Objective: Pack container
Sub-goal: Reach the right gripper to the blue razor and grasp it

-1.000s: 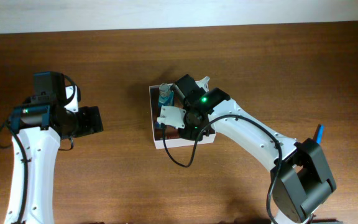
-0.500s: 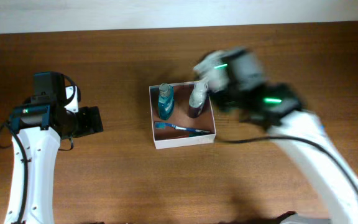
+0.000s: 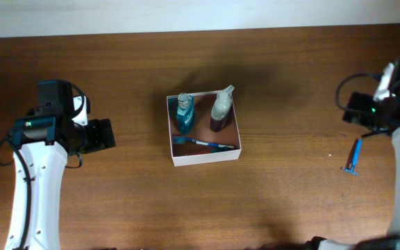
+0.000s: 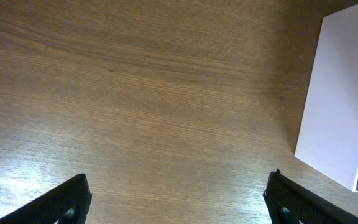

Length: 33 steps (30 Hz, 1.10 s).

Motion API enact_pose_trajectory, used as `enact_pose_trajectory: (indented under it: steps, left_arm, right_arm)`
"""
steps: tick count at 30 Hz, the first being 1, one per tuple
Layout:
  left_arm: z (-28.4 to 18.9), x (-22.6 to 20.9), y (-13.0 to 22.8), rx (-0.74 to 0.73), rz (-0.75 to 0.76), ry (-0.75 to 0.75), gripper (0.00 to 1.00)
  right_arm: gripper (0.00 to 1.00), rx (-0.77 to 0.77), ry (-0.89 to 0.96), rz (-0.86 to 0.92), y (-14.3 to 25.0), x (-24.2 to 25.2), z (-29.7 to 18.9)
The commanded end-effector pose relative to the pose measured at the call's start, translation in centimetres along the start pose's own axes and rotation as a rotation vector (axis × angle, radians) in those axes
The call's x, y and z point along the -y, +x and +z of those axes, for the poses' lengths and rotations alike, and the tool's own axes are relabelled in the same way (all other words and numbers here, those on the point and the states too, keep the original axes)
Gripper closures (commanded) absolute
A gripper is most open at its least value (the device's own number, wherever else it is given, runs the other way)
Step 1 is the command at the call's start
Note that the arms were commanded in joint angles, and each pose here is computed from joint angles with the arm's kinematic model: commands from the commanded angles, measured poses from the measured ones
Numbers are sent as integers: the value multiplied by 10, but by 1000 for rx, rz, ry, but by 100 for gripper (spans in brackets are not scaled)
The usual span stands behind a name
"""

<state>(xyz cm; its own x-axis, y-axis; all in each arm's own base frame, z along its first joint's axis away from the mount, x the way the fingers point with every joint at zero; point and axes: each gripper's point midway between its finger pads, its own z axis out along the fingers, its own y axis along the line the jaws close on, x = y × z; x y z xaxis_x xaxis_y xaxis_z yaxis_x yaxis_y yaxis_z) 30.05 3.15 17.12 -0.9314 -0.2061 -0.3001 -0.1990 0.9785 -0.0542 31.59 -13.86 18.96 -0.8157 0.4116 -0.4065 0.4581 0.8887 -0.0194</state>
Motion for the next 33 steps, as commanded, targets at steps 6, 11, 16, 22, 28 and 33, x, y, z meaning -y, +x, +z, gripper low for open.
enact_pose_trajectory:
  steps: [6,11,16,22,28,33]
  left_arm:
    - [-4,1,1,11,18,11,10]
    - [-4,1,1,11,18,11,10]
    - [-4,1,0,11,18,11,10]
    - [-4,1,1,10,18,11,10]
    - [-4,1,1,10,18,11,10]
    - [-4,1,1,10,18,11,10]
  right_arm:
    - [16,-251,14,151,55,39,93]
    - [16,-343,-25,153,77,33,129]
    - [17,-416,-26,154,92,31,148]
    - [17,-467,-22,153,104,31,163]
    - [17,-480,-22,154,107,31,169]
    - [23,-473,-22,153,106,31,170]
